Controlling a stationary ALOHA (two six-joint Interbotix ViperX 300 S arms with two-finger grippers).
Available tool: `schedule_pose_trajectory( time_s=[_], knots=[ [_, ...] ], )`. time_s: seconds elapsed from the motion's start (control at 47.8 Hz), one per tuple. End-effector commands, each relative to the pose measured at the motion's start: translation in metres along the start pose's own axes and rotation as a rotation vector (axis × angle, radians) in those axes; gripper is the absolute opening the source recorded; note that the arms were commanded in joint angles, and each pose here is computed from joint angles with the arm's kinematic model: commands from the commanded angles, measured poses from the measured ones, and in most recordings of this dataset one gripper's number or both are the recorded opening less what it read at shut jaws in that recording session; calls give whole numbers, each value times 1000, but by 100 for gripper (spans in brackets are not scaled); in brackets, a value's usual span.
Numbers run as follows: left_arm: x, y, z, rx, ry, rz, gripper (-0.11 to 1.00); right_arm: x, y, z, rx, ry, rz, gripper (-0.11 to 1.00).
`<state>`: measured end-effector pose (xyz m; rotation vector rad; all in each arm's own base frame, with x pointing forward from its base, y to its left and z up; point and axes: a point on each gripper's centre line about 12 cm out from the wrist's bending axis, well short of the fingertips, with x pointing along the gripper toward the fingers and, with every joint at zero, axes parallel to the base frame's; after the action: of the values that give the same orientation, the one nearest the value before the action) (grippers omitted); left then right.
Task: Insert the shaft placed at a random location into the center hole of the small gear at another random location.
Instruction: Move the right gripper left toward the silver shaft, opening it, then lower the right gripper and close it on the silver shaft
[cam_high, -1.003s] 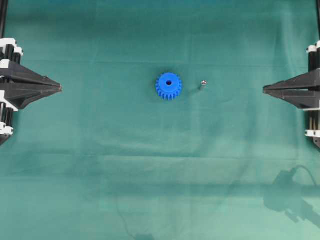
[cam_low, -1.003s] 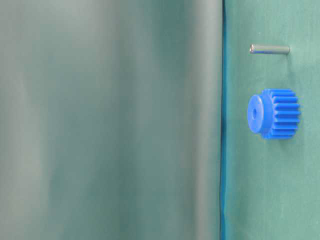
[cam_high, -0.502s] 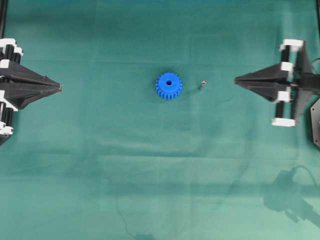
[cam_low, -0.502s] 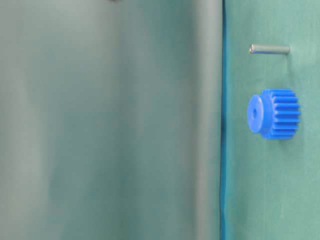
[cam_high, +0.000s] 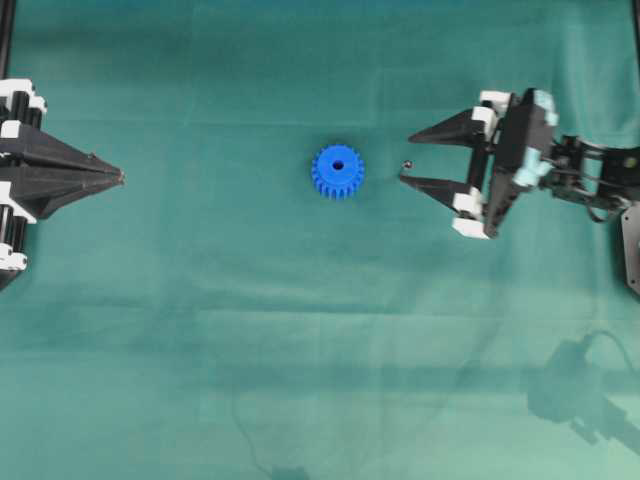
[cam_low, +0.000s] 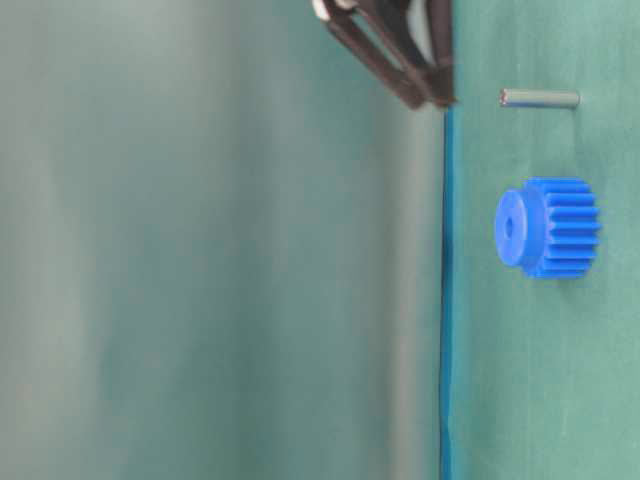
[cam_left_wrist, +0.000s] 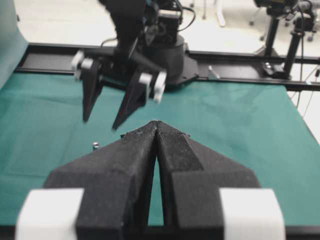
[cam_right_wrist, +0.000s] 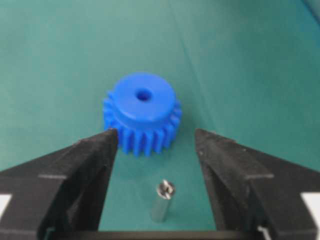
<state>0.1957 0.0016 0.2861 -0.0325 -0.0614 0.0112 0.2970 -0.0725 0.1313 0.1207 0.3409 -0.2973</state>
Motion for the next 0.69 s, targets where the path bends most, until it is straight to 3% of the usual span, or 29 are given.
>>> schedule_pose_trajectory(
  time_s=[0.0, 0.188, 0.439, 0.564, 0.669],
  knots=[
    [1, 0, 3, -3, -9, 0, 0, 9, -5, -1, 17, -17, -27, 64],
    [1, 0, 2, -8, -5, 2, 0, 18, -12, -21, 38, 14, -67, 63],
    [1, 2, 2, -12, 0, 9, 0, 21, -12, -27, 40, 29, -68, 57],
    [1, 3, 1, -11, 7, 17, 0, 21, -12, -27, 35, 28, -64, 46],
    [1, 3, 0, -14, 10, 18, 0, 21, -11, -27, 32, 26, -59, 26]
  ],
)
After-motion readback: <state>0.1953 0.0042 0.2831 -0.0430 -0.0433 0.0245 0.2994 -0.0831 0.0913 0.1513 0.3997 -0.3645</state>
